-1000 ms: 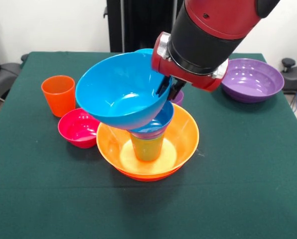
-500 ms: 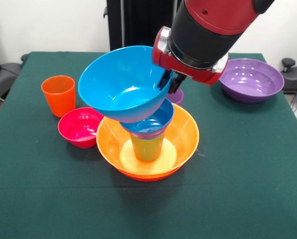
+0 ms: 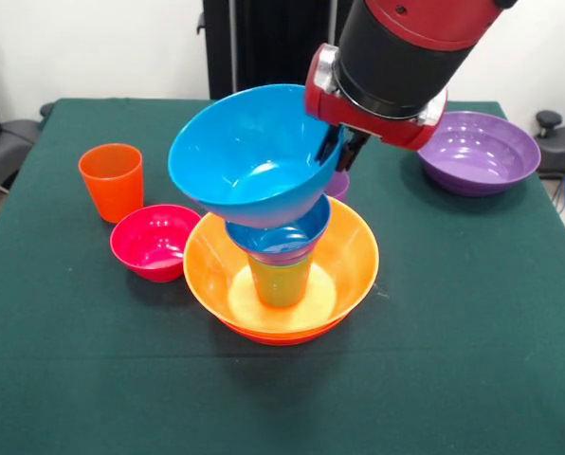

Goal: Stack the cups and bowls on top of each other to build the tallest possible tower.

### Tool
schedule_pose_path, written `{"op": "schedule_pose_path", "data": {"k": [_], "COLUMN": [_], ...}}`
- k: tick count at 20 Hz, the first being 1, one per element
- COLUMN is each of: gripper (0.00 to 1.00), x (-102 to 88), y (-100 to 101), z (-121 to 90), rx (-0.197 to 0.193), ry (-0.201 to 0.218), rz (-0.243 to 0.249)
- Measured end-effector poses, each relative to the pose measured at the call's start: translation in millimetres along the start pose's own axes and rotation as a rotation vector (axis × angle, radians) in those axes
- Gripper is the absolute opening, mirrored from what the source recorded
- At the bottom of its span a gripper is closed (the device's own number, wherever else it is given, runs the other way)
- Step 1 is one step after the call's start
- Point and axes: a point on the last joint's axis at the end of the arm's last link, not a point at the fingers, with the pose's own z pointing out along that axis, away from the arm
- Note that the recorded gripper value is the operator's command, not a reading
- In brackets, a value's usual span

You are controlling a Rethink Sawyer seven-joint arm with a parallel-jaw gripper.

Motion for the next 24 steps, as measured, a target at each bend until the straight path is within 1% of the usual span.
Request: {"op": "schedule_pose_path", "data": {"k": [4, 7, 10, 16, 18, 24], "gripper": [0.00, 0.00, 0.00, 0.00, 0.00, 0.00], "x": [2.4, 4.3, 6.1, 9.7, 11.0, 10.7], "y": [6, 11, 15, 15, 10, 0], "z": [-1, 1, 2, 2, 4, 6], "rx": [-0.015, -0.017, -0.011, 0.008, 0.023, 0.042], "ry": [-0.041, -0.055, -0.068, -0.074, -0.072, -0.069], "rz": [-0.009, -0.014, -0.019, -0.019, -0.012, 0.002]}}
